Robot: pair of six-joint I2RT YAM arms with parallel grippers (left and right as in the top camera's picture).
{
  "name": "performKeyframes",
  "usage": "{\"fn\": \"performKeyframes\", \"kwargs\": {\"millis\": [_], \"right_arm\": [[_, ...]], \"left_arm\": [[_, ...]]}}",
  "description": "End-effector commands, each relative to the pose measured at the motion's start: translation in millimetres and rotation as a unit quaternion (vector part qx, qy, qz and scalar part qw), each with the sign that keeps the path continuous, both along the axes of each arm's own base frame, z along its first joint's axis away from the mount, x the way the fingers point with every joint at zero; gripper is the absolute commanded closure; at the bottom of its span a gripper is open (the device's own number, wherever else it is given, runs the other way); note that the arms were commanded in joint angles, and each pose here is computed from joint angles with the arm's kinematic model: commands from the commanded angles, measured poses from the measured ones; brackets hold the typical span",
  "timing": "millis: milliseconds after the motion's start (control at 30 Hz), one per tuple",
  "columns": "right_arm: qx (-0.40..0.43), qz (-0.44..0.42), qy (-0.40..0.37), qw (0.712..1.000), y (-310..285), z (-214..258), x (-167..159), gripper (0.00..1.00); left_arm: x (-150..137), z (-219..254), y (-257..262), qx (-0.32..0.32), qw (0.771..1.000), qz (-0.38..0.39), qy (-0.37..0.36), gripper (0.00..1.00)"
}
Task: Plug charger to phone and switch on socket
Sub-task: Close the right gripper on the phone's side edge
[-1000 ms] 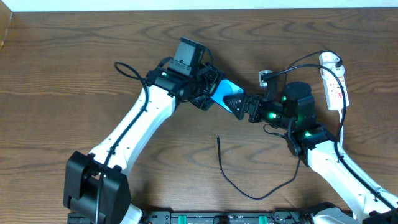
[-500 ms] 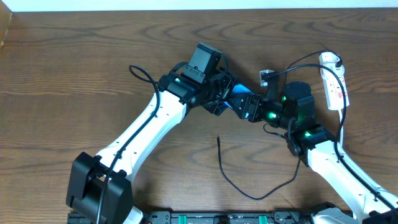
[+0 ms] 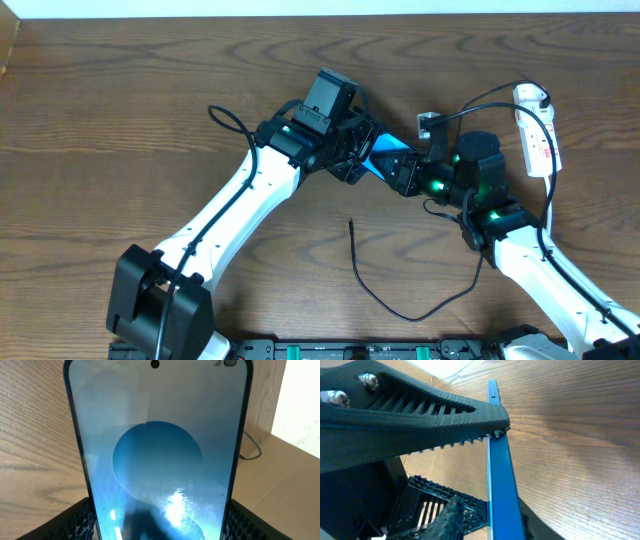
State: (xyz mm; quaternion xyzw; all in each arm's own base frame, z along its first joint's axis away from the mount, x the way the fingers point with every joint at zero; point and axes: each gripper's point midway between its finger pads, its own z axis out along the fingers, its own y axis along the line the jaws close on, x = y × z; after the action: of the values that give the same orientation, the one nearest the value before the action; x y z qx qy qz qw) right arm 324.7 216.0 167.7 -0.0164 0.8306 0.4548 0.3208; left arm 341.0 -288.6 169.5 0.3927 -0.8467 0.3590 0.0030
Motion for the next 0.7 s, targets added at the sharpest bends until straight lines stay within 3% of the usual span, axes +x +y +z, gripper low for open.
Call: {"fn": "performKeyframes", "kwargs": {"millis": [0,133,367,600,667], "right_arm": [[-0.003,-0.001,-0.009,1.0,1.6,5.0,3.4,0.76],[-0.008,-0.008,-0.004,1.0,-0.6,1.9,4.2,0.8],[-0.009,-0.008,-0.002,1.0,-0.9,0.7,3.7,0.98],[-0.009,-0.008,-0.001,1.0,-0.9,0.6,3.6,0.99],[-0.009,-0.008,-0.001,1.0,-0.9,0.7,3.7,0.99]], "left_arm": [[1.2,11.3,-1.0,-0.008,1.0,0.001,-0.014,0.93],[1.2,11.3,-1.0,-0.008,1.0,0.001,-0.014,0.93],[1.3,11.4,-1.0,-0.008,1.0,0.001,-0.014,0.93],[1.3,11.3,-0.9,-0.008,1.0,0.001,-0.014,0.92],[1.2,11.3,-0.9,-0.008,1.0,0.001,-0.014,0.7]]}}
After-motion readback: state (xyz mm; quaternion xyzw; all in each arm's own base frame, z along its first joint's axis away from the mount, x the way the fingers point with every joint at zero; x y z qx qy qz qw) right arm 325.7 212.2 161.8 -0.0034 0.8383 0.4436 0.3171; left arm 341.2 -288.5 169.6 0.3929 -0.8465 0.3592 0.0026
